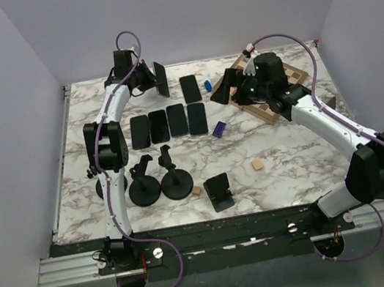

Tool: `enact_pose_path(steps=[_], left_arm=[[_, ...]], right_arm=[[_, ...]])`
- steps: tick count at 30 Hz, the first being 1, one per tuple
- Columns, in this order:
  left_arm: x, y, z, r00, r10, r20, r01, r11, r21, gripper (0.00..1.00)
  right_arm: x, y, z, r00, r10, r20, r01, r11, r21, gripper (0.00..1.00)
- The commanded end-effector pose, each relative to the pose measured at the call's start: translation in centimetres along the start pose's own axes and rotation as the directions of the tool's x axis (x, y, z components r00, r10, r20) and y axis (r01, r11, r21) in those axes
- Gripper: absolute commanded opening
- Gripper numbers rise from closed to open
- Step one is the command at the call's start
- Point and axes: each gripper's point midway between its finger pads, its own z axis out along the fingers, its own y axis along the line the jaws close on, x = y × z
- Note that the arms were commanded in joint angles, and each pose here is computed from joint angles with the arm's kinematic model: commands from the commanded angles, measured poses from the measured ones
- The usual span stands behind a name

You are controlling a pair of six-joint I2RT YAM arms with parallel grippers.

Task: Remove the phone from the phone stand

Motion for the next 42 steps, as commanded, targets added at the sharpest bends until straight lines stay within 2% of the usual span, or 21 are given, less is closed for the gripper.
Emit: enact_pose_path(steps=[1,6,15,20,23,36,42], left_arm=[[0.2,-0.6,1.4,0.997,-0.069,-0.043,0.071,0.996,0.052,0.04],[1.0,-0.1,2.8,0.986,-0.155,-0.066,0.16,0.984,0.076,0.04],[1.9,-0.9,3.1,0.975,-0.189,-0.119,0.205,0.969,0.136,0.08],[1.9,-1.1,3.2,0.972,-0.199,-0.125,0.216,0.965,0.147,0.15],[1.8,-0.9,3.2,0.97,-0.21,-0.12,0.226,0.964,0.139,0.23],[1.1,-0.4,3.4,0.96,-0.258,-0.11,0.272,0.952,0.142,0.38],[-0.3,-0.3,1.4,0.973,-0.219,-0.071,0.226,0.968,0.112,0.5]], right_arm=[[0.9,-0.1,-0.4,1.0,-0.021,-0.013,0.021,1.0,-0.016,1.0],[2.3,-0.8,-0.3,0.999,-0.004,-0.042,0.004,1.0,-0.006,1.0],[3.5,-1.6,-0.1,0.998,0.001,-0.07,0.0,1.0,0.009,1.0],[3.6,-1.3,-0.1,0.997,0.009,-0.075,-0.009,1.0,-0.005,1.0],[3.2,-1.0,-0.6,0.998,0.005,-0.063,-0.005,1.0,-0.008,1.0],[2.7,-0.6,-1.9,0.999,0.0,-0.044,0.0,1.0,0.001,1.0],[2.7,-0.4,-2.3,0.999,0.007,-0.043,-0.007,1.0,-0.002,1.0]])
